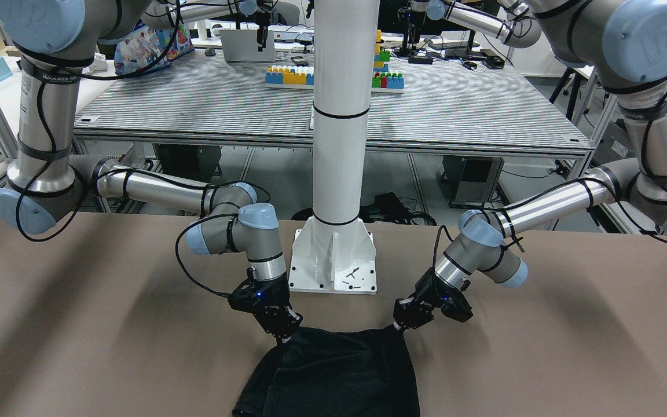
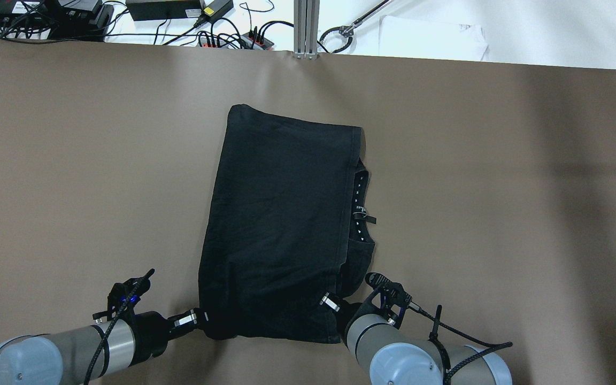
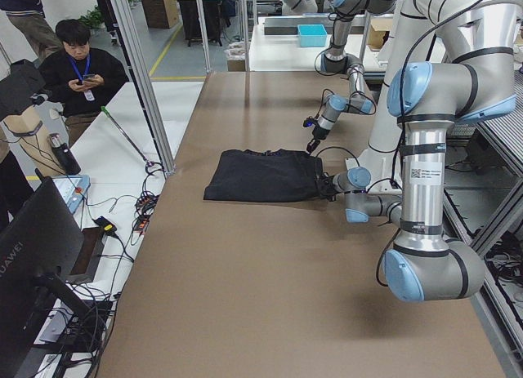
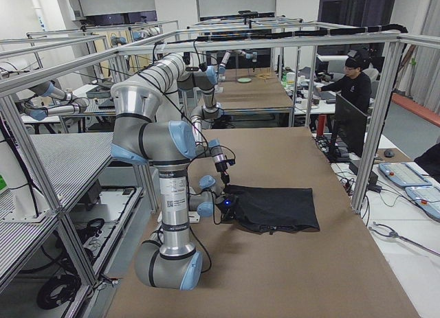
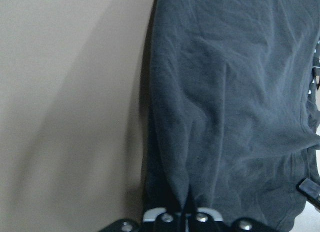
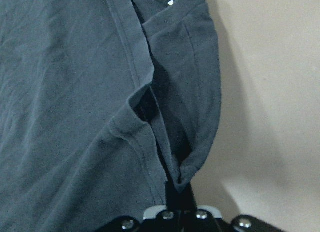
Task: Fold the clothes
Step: 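Lift the near edge with both grippers and fold it away from the robot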
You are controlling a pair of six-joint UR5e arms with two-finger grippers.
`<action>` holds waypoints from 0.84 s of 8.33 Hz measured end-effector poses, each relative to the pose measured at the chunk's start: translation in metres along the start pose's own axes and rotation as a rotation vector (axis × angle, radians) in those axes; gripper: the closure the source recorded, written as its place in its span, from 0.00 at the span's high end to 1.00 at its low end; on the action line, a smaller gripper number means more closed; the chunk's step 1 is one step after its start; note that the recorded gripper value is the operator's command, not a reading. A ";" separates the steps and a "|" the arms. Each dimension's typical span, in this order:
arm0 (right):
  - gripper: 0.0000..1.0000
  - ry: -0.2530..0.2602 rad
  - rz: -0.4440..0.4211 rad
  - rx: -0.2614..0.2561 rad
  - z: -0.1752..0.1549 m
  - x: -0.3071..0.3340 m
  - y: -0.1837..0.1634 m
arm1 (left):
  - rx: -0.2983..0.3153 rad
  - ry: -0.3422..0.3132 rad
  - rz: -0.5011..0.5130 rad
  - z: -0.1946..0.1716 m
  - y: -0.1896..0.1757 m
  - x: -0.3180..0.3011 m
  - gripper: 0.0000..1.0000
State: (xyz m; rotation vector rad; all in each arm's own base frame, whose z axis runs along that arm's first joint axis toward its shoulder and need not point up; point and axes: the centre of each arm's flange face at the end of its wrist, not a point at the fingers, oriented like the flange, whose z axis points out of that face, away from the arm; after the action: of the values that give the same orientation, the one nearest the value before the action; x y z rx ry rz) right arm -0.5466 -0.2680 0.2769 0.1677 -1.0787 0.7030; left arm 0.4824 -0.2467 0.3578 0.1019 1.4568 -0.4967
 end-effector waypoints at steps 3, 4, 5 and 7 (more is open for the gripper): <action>0.00 -0.031 -0.003 -0.044 -0.042 -0.002 0.007 | -0.026 0.036 -0.005 -0.027 0.012 0.032 0.00; 0.00 -0.036 -0.013 -0.077 -0.070 0.002 0.015 | -0.049 0.042 -0.005 -0.048 0.023 0.050 0.00; 0.00 -0.041 -0.022 -0.109 -0.102 0.007 0.018 | -0.068 0.046 -0.005 -0.073 0.028 0.065 0.00; 0.00 -0.030 -0.042 -0.113 -0.135 0.007 0.007 | -0.061 -0.014 0.014 -0.086 0.016 0.095 0.00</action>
State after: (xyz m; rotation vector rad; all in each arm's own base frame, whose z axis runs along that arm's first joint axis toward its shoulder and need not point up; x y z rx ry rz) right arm -0.4483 -0.1981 0.2164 0.1041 -1.1380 0.6020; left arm 0.4120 -0.2264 0.2514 0.0597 1.4555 -0.4406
